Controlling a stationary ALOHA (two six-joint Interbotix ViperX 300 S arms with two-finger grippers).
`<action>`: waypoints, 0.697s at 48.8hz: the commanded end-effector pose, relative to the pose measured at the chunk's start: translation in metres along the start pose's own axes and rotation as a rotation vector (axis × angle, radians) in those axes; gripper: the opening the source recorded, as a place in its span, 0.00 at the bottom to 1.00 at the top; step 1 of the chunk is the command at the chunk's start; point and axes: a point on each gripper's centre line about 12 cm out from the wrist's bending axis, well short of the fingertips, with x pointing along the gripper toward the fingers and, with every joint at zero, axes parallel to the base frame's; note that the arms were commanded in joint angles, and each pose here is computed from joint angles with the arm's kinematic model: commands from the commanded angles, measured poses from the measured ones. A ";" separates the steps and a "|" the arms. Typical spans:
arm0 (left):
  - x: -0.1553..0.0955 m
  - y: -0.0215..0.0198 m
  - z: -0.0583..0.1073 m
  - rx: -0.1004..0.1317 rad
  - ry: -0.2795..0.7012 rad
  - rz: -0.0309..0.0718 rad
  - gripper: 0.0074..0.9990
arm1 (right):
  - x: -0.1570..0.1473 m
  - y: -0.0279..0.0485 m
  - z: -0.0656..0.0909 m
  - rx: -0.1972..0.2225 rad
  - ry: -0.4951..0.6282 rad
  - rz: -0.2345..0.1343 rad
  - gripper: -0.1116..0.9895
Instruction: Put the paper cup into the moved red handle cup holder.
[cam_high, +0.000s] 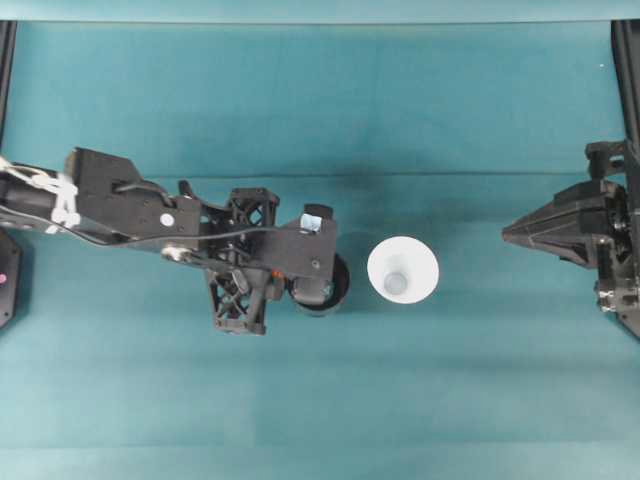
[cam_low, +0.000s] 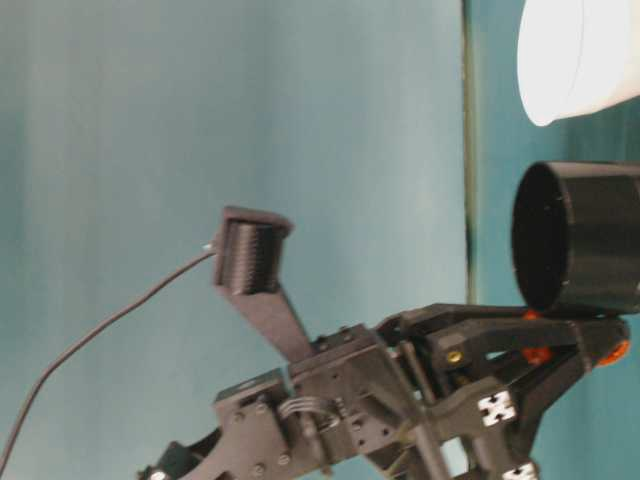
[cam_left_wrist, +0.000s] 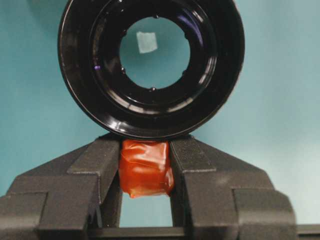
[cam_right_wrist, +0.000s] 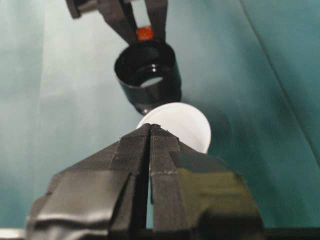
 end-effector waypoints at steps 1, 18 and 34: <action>-0.001 -0.0002 0.008 0.005 -0.040 0.004 0.25 | 0.000 0.0015 0.008 0.013 -0.018 0.002 0.01; 0.006 0.0006 0.001 -0.004 -0.036 0.005 0.25 | 0.000 0.0012 0.007 0.012 -0.016 0.002 0.01; 0.007 0.0080 0.000 -0.022 -0.037 0.013 0.26 | 0.000 0.0011 0.006 0.010 -0.014 0.001 0.01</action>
